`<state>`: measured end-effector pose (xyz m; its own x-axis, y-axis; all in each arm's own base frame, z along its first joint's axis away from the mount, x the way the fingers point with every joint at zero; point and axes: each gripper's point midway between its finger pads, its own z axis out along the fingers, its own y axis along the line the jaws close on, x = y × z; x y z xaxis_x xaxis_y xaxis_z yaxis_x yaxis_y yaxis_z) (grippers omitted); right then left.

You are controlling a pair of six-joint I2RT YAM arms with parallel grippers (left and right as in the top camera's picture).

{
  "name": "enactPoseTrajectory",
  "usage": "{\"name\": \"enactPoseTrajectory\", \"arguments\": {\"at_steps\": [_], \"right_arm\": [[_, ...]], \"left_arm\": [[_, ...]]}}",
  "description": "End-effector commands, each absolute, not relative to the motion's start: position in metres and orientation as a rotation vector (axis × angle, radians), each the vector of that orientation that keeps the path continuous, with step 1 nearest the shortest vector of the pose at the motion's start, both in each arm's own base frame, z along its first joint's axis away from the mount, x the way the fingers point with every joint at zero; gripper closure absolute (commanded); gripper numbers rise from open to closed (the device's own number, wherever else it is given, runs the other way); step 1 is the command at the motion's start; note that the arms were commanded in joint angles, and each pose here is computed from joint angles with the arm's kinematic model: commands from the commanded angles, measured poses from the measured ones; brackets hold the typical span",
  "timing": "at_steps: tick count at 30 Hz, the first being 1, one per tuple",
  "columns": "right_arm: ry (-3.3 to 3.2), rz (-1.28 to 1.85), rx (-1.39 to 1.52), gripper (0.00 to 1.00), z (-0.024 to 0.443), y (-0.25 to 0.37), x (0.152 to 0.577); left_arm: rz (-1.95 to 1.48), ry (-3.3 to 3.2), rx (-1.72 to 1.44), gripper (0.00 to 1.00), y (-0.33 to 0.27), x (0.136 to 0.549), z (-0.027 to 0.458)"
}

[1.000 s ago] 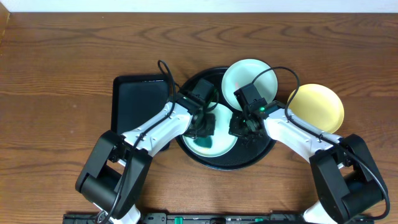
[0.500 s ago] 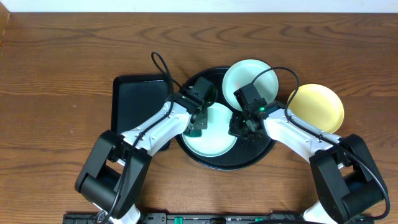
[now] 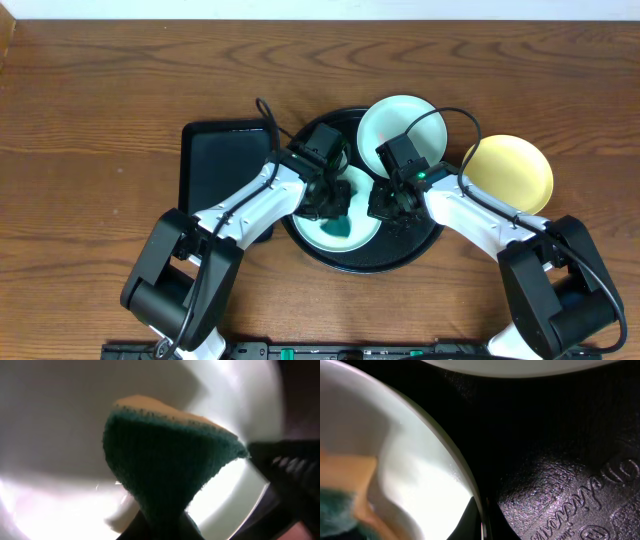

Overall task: Clean dirty plates on tray and stack at the side
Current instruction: 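Scrub the mint plate with the sponge while right gripper holds it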

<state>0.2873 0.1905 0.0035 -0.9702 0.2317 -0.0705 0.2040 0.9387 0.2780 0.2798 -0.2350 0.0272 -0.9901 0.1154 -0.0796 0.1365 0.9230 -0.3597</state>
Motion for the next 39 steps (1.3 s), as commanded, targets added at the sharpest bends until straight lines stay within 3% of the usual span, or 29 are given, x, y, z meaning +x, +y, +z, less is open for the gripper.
{"name": "enactPoseTrajectory", "arguments": {"at_steps": [1,7,11,21,31,34,39], "right_arm": [[3.001,0.356,0.357,0.99,-0.004,0.183,0.288],[3.002,0.355,0.357,0.99,-0.004,0.183,0.288],[3.003,0.354,0.357,0.99,-0.004,0.183,0.288],[3.003,0.354,0.356,0.99,-0.004,0.183,0.288],[3.003,0.354,0.356,0.99,-0.004,0.183,0.288],[3.002,0.355,0.356,0.99,-0.004,0.183,0.288],[3.002,0.355,0.356,0.99,-0.004,0.183,0.288]], "left_arm": [[-0.441,2.946,0.211,0.92,-0.226,0.301,0.021],[-0.073,2.735,0.117,0.93,-0.189,0.351,0.028],[-0.019,2.669,0.090,0.93,-0.184,0.364,0.034],[-0.081,2.829,0.145,0.93,-0.189,0.332,0.014],[-0.654,3.072,0.242,0.93,-0.243,0.268,0.019],[-0.659,3.069,0.260,0.92,-0.243,0.267,0.019],[-0.326,2.939,0.225,0.93,-0.215,0.306,0.012]]}}
